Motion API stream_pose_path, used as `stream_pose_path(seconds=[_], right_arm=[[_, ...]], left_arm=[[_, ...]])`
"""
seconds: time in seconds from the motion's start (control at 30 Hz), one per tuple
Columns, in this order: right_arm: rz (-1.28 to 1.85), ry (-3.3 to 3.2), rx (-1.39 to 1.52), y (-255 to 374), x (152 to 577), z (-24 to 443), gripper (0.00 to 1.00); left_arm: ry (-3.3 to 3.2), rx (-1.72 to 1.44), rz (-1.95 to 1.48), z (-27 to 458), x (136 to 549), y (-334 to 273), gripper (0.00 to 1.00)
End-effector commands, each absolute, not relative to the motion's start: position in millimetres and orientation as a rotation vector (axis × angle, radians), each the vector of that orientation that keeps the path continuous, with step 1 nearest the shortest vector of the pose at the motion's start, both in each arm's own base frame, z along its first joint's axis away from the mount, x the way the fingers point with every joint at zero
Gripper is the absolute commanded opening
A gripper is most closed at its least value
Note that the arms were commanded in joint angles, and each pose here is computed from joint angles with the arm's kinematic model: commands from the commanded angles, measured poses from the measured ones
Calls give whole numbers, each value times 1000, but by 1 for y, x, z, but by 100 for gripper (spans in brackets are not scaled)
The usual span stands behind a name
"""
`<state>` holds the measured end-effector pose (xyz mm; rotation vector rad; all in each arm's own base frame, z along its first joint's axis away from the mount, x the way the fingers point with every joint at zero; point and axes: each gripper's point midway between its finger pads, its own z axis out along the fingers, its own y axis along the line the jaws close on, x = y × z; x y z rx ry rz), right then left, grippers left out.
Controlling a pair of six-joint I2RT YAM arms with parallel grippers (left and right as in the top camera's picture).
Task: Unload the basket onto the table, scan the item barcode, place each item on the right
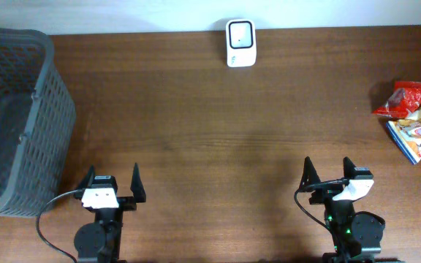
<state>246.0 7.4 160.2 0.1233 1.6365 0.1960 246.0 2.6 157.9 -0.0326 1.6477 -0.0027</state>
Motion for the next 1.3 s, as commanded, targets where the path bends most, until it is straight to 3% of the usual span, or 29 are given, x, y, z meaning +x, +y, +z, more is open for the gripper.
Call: stream_pose_path(seconds=[0.0, 1.0, 1.1, 1.27], right_arm=[[188, 1642, 114, 8, 246, 157, 99], [113, 1642, 170, -6, 246, 156, 99], [-34, 1651, -33, 0, 246, 155, 99], [-53, 1651, -60, 1, 246, 155, 99]], left_arm=[[1644, -111, 60, 157, 245, 18, 99], [1637, -93, 90, 159, 245, 20, 99], [1637, -93, 90, 159, 245, 20, 99], [1637, -93, 90, 159, 245, 20, 99]])
